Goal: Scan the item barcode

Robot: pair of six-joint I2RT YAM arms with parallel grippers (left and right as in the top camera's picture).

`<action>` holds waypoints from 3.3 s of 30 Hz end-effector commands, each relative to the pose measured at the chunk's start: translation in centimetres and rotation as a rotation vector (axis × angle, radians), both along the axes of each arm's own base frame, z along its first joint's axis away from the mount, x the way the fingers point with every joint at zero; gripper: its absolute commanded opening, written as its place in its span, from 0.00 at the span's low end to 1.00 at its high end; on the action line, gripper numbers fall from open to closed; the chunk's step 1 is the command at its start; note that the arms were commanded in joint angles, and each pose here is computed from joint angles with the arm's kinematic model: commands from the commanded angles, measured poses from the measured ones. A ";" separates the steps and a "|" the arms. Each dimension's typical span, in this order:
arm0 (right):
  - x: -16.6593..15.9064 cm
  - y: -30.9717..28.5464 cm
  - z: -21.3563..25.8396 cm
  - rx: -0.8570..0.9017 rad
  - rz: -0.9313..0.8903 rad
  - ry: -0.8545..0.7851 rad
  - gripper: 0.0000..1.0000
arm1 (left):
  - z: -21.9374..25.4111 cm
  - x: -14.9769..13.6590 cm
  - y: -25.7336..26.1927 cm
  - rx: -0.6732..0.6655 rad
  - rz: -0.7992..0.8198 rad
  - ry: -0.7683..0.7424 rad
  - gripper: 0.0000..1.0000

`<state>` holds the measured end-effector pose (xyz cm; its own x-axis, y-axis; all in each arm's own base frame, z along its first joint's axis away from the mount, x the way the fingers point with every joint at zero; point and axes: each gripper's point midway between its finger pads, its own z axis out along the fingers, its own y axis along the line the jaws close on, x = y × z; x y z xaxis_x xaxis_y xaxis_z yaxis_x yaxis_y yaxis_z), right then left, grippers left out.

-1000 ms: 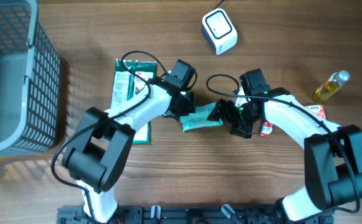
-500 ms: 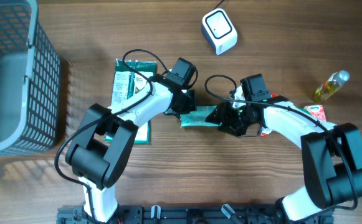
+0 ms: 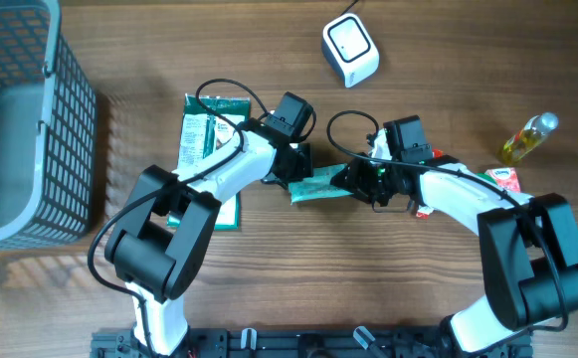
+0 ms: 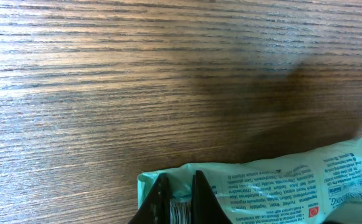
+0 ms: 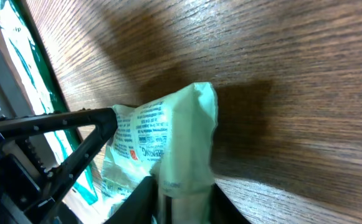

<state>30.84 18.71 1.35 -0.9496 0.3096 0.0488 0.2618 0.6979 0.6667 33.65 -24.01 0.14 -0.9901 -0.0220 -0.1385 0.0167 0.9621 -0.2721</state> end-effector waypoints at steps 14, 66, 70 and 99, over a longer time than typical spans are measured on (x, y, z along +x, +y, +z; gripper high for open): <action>0.0 -0.5 -1.3 -0.044 0.011 -0.013 0.04 | -0.9 0.6 1.0 0.055 -0.011 0.006 0.08; 19.9 -4.9 23.4 -1.379 0.599 -0.914 0.04 | 12.0 10.4 22.6 0.259 0.410 -0.265 1.00; 22.9 -4.6 21.5 -1.614 0.594 -0.892 0.04 | 12.0 10.4 22.6 0.259 0.410 -0.265 1.00; 23.9 3.2 10.2 -1.535 0.862 -0.941 0.04 | 12.0 10.4 22.6 0.259 0.410 -0.265 1.00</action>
<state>54.96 21.29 12.32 -0.4194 -0.8662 -0.2715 -0.3796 0.4390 -0.8144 43.95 -1.57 11.82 -0.8417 -0.3344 -0.4240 -0.3378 0.9386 -0.0696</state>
